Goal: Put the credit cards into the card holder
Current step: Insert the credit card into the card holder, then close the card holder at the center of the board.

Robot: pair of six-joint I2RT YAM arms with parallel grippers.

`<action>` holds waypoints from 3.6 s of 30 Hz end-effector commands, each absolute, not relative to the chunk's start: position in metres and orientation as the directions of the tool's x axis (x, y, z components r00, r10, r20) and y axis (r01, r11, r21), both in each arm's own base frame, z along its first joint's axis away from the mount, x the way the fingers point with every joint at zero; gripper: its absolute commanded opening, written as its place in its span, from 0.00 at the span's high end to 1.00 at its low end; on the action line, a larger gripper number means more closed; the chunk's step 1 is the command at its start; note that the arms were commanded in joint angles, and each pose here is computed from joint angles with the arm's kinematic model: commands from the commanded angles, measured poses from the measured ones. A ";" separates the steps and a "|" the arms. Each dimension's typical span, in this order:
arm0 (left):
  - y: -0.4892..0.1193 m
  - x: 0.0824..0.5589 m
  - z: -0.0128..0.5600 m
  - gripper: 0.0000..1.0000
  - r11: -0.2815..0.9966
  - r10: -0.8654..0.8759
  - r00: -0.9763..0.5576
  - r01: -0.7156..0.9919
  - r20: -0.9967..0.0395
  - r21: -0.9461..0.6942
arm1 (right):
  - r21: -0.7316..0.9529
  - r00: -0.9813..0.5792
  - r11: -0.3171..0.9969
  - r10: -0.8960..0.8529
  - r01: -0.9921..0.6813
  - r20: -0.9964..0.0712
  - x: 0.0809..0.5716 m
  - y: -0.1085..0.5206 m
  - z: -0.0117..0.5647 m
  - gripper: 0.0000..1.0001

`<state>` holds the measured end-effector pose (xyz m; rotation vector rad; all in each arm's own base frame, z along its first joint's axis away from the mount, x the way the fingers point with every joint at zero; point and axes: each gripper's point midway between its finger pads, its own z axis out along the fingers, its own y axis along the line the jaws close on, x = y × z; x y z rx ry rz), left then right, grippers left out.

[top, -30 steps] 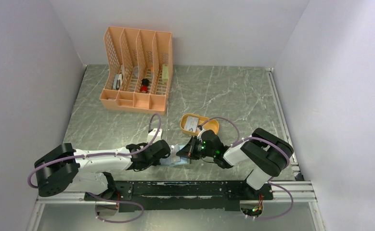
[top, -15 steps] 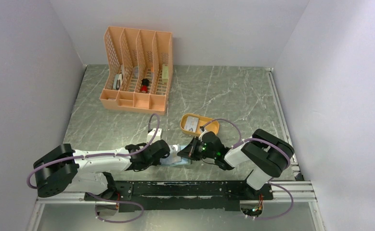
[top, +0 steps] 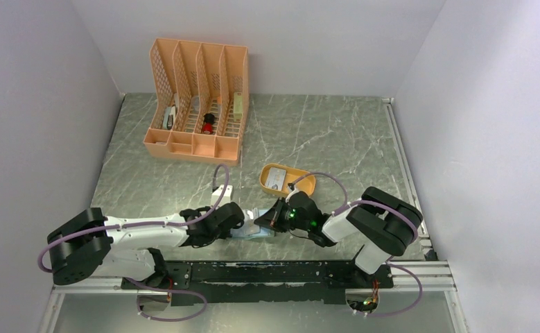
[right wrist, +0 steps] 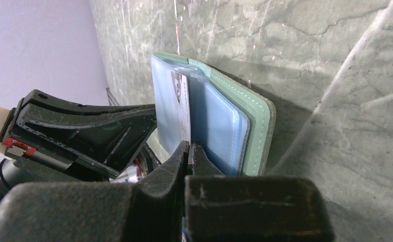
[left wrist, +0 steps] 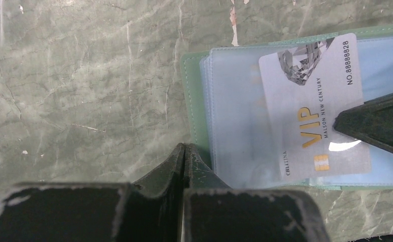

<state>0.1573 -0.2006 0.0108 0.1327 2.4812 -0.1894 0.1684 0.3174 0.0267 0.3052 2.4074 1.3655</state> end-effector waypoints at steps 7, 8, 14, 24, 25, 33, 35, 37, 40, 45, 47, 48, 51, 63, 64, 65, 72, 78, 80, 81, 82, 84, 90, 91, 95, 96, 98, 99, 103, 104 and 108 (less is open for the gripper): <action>-0.214 0.116 -0.014 0.95 0.964 0.057 -0.888 0.168 -0.456 -0.207 | 0.811 -0.904 0.584 0.362 0.031 -0.227 0.161 0.311 0.006 1.00; -0.214 0.115 -0.015 0.95 0.964 0.057 -0.890 0.167 -0.453 -0.207 | 0.812 -0.901 0.583 0.368 0.030 -0.230 0.162 0.310 0.007 1.00; -0.211 0.115 -0.016 0.95 0.967 0.059 -0.890 0.163 -0.452 -0.195 | 0.803 -0.903 0.595 0.347 0.004 -0.253 0.162 0.311 0.008 1.00; -0.205 0.116 -0.016 0.95 0.973 0.060 -0.885 0.156 -0.461 -0.172 | 0.758 -0.941 0.647 0.199 -0.082 -0.272 0.148 0.314 0.006 0.95; -0.204 0.116 -0.017 0.95 0.973 0.061 -0.885 0.156 -0.462 -0.169 | 0.759 -0.943 0.645 0.195 -0.082 -0.268 0.146 0.314 0.007 0.92; -0.204 0.119 -0.013 0.95 0.973 0.063 -0.877 0.160 -0.476 -0.166 | 0.727 -0.941 0.678 0.167 -0.107 -0.294 0.146 0.308 0.011 0.66; -0.205 0.120 -0.011 0.95 0.973 0.064 -0.875 0.161 -0.480 -0.164 | 0.712 -0.939 0.693 0.159 -0.113 -0.304 0.147 0.307 0.012 0.64; -0.206 0.122 -0.010 0.95 0.973 0.066 -0.872 0.163 -0.486 -0.161 | 0.701 -0.938 0.703 0.150 -0.122 -0.314 0.149 0.306 0.013 0.62; -0.207 0.125 -0.007 0.95 0.973 0.069 -0.866 0.167 -0.495 -0.156 | 0.681 -0.933 0.719 0.137 -0.137 -0.333 0.152 0.307 0.015 0.60; -0.212 0.131 -0.002 0.95 0.972 0.076 -0.855 0.178 -0.514 -0.152 | 0.676 -0.930 0.714 0.100 -0.179 -0.353 0.155 0.315 0.022 0.58; -0.215 0.133 0.000 0.95 0.971 0.078 -0.852 0.182 -0.518 -0.154 | 0.677 -0.933 0.710 0.081 -0.194 -0.352 0.155 0.319 0.022 0.58; -0.217 0.133 0.000 0.95 0.970 0.081 -0.851 0.187 -0.518 -0.157 | 0.677 -0.934 0.709 0.072 -0.200 -0.351 0.154 0.320 0.022 0.58; -0.221 0.134 0.002 0.95 0.966 0.084 -0.849 0.198 -0.522 -0.166 | 0.674 -0.936 0.707 0.050 -0.214 -0.349 0.152 0.325 0.021 0.58; -0.219 0.137 0.004 0.95 0.968 0.089 -0.840 0.199 -0.536 -0.152 | 0.639 -0.922 0.720 -0.004 -0.272 -0.388 0.150 0.337 0.034 0.58; -0.217 0.138 0.004 0.95 0.969 0.087 -0.839 0.196 -0.538 -0.149 | 0.636 -0.920 0.722 -0.001 -0.272 -0.393 0.150 0.336 0.037 0.57; -0.215 0.138 0.004 0.95 0.970 0.083 -0.838 0.193 -0.540 -0.149 | 0.639 -0.916 0.717 0.003 -0.278 -0.401 0.151 0.336 0.042 0.57; -0.217 0.138 0.005 0.95 0.966 0.070 -0.837 0.192 -0.542 -0.173 | 0.686 -0.920 0.648 -0.062 -0.331 -0.386 0.139 0.354 0.052 0.55; -0.215 0.140 0.009 0.95 0.968 0.065 -0.832 0.188 -0.552 -0.168 | 0.648 -0.911 0.687 -0.049 -0.328 -0.409 0.144 0.349 0.058 0.54; -0.213 0.141 0.012 0.95 0.969 0.060 -0.827 0.182 -0.558 -0.165 | 0.598 -0.901 0.736 -0.037 -0.317 -0.432 0.151 0.337 0.060 0.52; -0.212 0.142 0.014 0.95 0.970 0.059 -0.825 0.180 -0.562 -0.162 | 0.581 -0.897 0.751 -0.032 -0.313 -0.442 0.153 0.333 0.062 0.49; -0.210 0.142 0.015 0.95 0.971 0.055 -0.823 0.176 -0.566 -0.161 | 0.568 -0.892 0.762 -0.028 -0.311 -0.451 0.154 0.328 0.067 0.47; -0.207 0.143 0.018 0.95 0.972 0.051 -0.819 0.171 -0.572 -0.158 | 0.548 -0.881 0.774 -0.027 -0.317 -0.472 0.157 0.322 0.077 0.42; -0.200 0.146 0.029 0.94 0.975 0.026 -0.807 0.150 -0.590 -0.161 | 0.489 -0.845 0.813 -0.007 -0.316 -0.534 0.164 0.302 0.105 0.38; -0.198 0.146 0.032 0.93 0.977 0.018 -0.805 0.141 -0.593 -0.161 | 0.468 -0.837 0.829 0.000 -0.306 -0.547 0.167 0.295 0.108 0.38; -0.190 0.149 0.051 0.87 0.979 -0.032 -0.783 0.100 -0.621 -0.176 | 0.372 -0.826 0.905 0.042 -0.207 -0.562 0.173 0.255 0.096 0.39; -0.188 0.150 0.056 0.85 0.978 -0.046 -0.775 0.094 -0.630 -0.187 | 0.365 -0.826 0.912 0.056 -0.186 -0.560 0.174 0.248 0.091 0.39; -0.188 0.153 0.070 0.76 0.970 -0.076 -0.755 0.095 -0.651 -0.223 | 0.368 -0.828 0.916 0.077 -0.162 -0.555 0.173 0.237 0.082 0.39; -0.189 0.153 0.076 0.73 0.964 -0.089 -0.746 0.101 -0.660 -0.244 | 0.375 -0.833 0.914 0.084 -0.154 -0.547 0.171 0.234 0.077 0.39; -0.193 0.154 0.098 0.57 0.931 -0.149 -0.711 0.133 -0.687 -0.339 | 0.372 -0.848 0.920 0.094 -0.127 -0.522 0.173 0.226 0.059 0.39; -0.194 0.154 0.102 0.54 0.920 -0.169 -0.701 0.141 -0.693 -0.366 | 0.371 -0.849 0.920 0.093 -0.126 -0.521 0.174 0.226 0.057 0.39; -0.191 0.152 0.108 0.47 0.889 -0.230 -0.683 0.143 -0.693 -0.436 | 0.365 -0.852 0.923 0.093 -0.120 -0.515 0.180 0.225 0.049 0.41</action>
